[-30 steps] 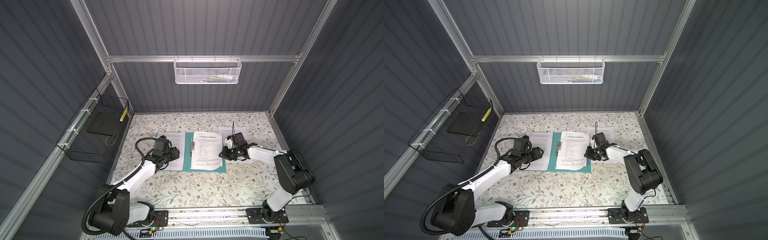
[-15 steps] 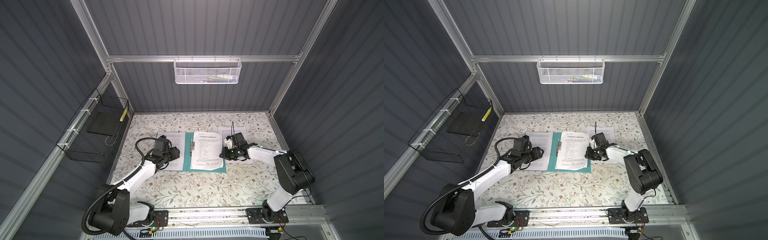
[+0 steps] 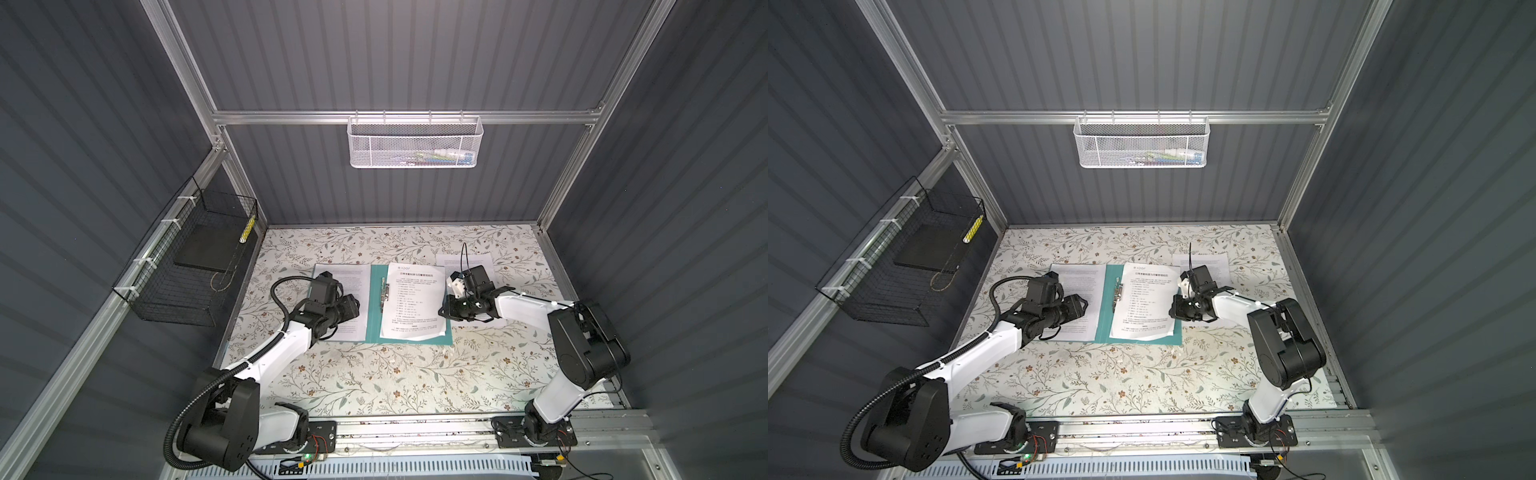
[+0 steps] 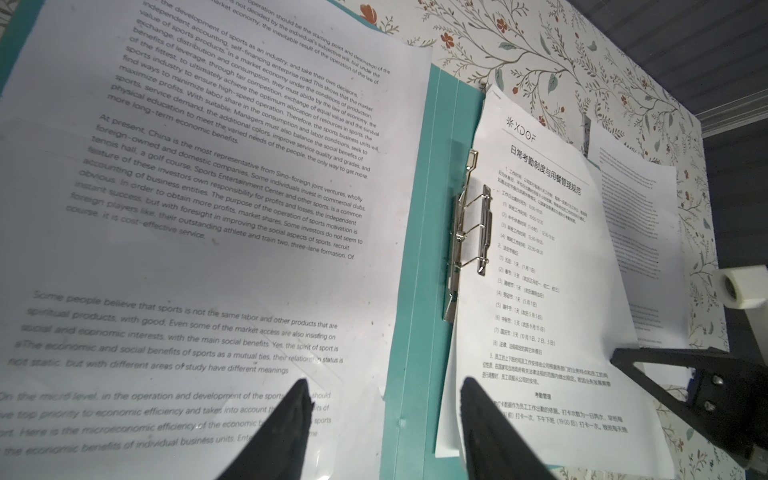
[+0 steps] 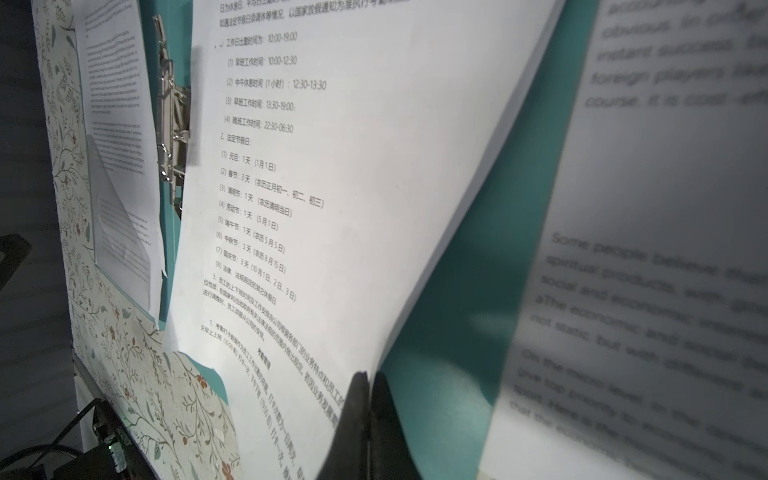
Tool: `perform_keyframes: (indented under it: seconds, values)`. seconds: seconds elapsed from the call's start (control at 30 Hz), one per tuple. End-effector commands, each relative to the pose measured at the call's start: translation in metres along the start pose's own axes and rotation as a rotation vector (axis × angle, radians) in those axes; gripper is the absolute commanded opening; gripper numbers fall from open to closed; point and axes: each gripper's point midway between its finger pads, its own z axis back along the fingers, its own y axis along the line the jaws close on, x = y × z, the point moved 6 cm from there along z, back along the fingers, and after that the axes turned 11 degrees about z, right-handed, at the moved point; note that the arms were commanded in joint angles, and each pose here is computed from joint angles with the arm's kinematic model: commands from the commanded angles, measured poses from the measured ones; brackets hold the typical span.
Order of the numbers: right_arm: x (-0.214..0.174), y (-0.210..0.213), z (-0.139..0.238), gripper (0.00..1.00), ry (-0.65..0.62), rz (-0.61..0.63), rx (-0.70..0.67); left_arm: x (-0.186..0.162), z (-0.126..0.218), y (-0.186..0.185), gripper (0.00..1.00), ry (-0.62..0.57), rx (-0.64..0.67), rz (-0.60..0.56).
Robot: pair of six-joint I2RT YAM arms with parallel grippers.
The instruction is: Put the files into the folder
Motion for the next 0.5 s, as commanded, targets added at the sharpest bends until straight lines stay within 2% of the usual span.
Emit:
perform_keyframes:
  seconds: [0.0,0.47]
  values:
    - [-0.006,0.000,0.002,0.00,0.028,0.027,0.004,-0.004,0.000,0.002,0.59,0.015,-0.004,0.012]
    - [-0.002,-0.010,-0.001,0.00,0.061,0.065,-0.078,-0.004,0.000,0.002,0.59,0.013,-0.004,0.015]
